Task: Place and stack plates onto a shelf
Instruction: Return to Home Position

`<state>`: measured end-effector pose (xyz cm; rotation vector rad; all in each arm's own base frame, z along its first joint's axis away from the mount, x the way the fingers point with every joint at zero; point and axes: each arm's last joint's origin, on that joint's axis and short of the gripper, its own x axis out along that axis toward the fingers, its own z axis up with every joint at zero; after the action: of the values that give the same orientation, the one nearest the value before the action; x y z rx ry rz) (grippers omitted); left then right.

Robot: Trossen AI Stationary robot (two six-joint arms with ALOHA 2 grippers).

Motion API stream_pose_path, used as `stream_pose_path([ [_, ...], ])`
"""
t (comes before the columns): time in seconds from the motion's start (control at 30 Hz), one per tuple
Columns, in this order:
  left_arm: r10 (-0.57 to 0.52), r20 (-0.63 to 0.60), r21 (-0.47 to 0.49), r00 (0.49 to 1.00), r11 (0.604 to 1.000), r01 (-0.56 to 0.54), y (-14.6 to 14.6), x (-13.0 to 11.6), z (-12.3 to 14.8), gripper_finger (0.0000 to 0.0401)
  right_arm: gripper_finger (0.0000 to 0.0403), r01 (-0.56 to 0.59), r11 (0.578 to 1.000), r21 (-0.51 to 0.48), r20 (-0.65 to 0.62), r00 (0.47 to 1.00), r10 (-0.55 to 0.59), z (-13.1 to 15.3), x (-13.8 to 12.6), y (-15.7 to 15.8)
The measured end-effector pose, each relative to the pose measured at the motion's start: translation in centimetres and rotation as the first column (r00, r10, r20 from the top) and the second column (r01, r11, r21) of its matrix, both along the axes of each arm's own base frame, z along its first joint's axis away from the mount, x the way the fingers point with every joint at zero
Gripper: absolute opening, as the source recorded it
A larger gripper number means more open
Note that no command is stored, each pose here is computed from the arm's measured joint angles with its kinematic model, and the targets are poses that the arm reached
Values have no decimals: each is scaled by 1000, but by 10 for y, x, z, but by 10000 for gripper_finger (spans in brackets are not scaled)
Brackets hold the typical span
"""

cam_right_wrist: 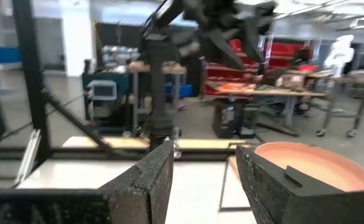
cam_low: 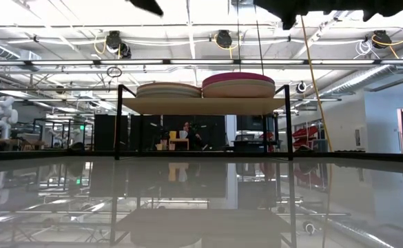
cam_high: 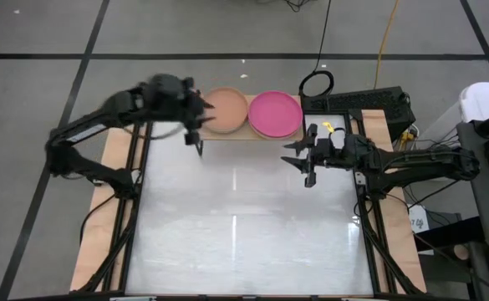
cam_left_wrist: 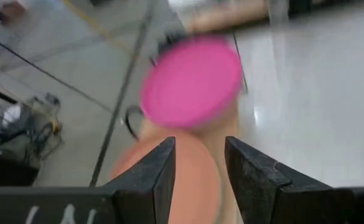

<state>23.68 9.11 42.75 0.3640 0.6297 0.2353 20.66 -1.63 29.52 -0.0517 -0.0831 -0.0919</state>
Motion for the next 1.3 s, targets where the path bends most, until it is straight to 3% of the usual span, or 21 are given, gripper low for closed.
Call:
stream_pose_path([
  [0.07, 3, 104, -23, 995, 1000, -1, -4, -17, 15, 145, 155, 40, 999, -3, 15, 999, -40, 6, -5, -1],
  [0.3, -22, 299, -43, 954, 998, 37, -31, -77, 49, 145, 155, 130, 983, -133, 7, 991, -131, 23, -37, -4],
  [0.5, -23, 400, -100, 916, 993, 69, -53, -119, 50, 145, 155, 137, 982, -129, -25, 990, -141, 26, -68, -2],
  [0.83, -43, 440, -170, 897, 977, 130, -73, -157, -6, 145, 155, 137, 986, -99, 6, 990, -138, 29, -107, 2],
  [1.13, -40, 586, -147, 810, 977, 155, -78, -178, -66, 145, 155, 130, 986, -101, -67, 988, -137, 20, -125, 4],
  [1.3, 45, 591, -183, 806, 980, 80, -77, -182, -96, 145, 155, 127, 987, -101, -91, 986, -137, 16, -127, 4],
])
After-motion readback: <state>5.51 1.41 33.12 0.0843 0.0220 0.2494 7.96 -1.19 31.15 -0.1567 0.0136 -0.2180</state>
